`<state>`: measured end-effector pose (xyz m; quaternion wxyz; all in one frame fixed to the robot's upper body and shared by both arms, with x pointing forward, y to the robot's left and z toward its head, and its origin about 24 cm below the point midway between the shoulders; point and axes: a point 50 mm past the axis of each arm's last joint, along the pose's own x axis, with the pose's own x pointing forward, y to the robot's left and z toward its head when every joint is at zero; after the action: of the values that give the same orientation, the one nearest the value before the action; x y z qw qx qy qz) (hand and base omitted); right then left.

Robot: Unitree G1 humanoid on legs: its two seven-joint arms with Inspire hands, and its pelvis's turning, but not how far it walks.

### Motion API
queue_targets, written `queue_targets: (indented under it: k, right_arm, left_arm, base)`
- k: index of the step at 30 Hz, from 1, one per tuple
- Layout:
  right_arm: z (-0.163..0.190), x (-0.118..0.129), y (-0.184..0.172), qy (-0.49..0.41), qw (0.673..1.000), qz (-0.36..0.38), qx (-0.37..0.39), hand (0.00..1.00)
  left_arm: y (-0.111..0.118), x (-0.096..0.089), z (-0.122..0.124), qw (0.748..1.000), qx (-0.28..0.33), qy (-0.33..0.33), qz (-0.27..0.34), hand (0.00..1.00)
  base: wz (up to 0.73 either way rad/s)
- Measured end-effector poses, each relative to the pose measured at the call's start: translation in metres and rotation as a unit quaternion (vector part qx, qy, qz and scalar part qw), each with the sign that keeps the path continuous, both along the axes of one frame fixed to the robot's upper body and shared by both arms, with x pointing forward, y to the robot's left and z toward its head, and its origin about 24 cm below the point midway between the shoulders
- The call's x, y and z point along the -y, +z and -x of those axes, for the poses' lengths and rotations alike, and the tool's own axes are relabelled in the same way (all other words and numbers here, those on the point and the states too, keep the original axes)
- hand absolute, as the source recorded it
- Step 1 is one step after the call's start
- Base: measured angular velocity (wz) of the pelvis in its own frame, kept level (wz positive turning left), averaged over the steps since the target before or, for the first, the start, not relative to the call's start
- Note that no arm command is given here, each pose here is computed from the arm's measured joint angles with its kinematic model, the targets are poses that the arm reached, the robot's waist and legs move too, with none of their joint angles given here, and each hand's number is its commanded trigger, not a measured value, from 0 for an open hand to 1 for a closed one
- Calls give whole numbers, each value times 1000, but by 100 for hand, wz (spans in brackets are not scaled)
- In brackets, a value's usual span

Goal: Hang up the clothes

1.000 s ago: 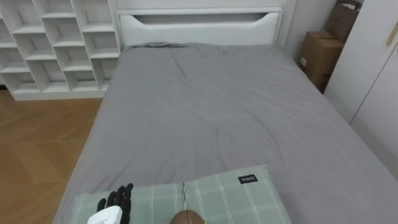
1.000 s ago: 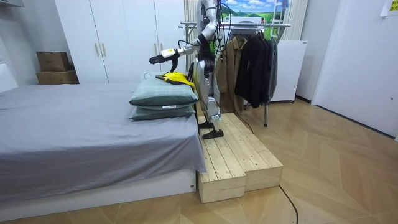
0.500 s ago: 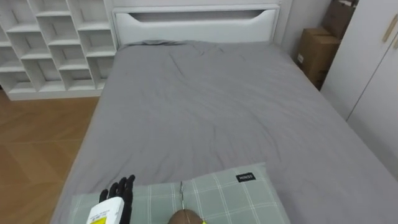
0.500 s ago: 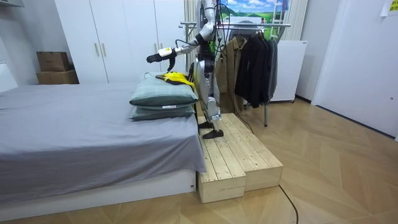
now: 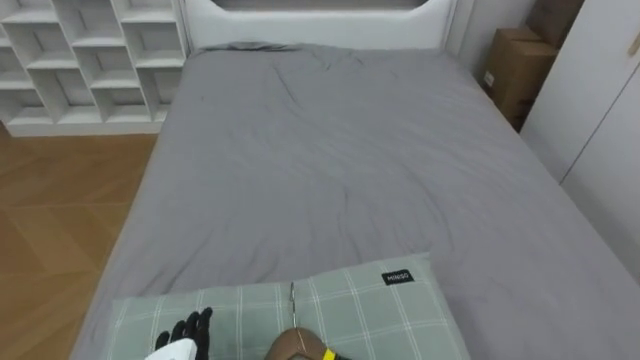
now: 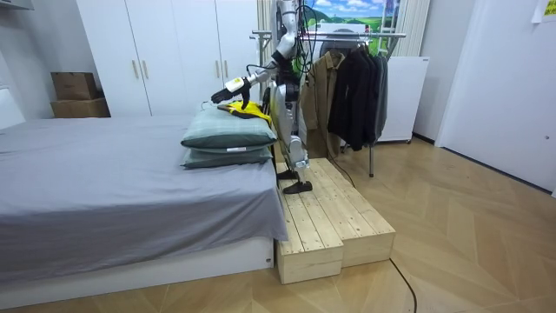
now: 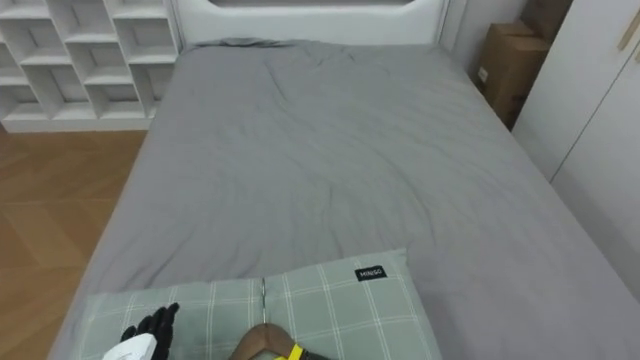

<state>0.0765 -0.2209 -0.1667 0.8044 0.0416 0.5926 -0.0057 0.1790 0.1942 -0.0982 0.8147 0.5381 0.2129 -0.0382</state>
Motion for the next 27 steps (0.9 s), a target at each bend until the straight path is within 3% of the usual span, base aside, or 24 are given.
queue_targets:
  k: [9, 22, 27]
  right_arm:
    - [-4, -4, -1, 3, 1000, 5, 0, 0]
    - [-17, -6, 1, 31, 999, 10, 0, 0]
    - [-21, -9, 2, 44, 999, 10, 2, 0]
  left_arm:
    - [-7, 3, 0, 1000, -8, 9, 0, 0]
    - [-12, 5, -11, 997, -28, 56, 46, 0]
    - [-14, 12, -9, 998, -35, 39, 48, 0]
  base:
    - [0]
    - [0]
    - [0]
